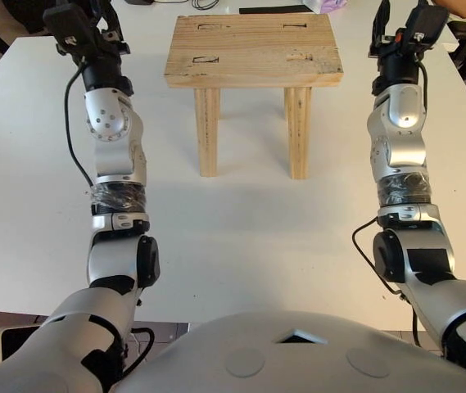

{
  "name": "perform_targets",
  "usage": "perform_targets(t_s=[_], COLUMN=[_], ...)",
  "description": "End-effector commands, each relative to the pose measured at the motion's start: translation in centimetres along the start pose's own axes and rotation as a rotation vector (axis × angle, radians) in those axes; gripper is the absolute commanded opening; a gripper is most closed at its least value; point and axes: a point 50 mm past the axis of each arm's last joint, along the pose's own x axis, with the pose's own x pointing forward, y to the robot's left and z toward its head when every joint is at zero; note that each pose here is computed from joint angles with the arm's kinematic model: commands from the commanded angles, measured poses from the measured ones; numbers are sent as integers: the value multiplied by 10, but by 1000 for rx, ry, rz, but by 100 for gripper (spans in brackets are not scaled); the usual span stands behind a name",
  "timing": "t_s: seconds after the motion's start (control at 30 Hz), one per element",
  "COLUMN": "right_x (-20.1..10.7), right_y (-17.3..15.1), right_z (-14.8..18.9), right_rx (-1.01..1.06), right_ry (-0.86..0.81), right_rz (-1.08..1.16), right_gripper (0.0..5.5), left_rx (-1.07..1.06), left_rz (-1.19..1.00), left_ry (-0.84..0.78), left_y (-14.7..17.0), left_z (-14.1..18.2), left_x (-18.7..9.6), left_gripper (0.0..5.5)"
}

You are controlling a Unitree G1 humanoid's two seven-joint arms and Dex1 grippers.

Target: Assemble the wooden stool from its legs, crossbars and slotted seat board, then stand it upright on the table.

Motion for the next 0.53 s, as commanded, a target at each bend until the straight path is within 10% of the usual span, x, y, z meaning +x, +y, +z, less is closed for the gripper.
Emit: perform_targets(t_s=[0.03,0.53], right_x=[6,-4], right_y=[5,10], right_z=[6,5], right_rx=[-8,17], right_ry=[-19,-24], right_rz=[4,-25], right_gripper=[293,293], left_rx=[-16,-28], left_rz=[14,40], left_ry=[-14,16], left_y=[1,0], left_z=[6,6], left_x=[2,-1], left_gripper=[282,282])
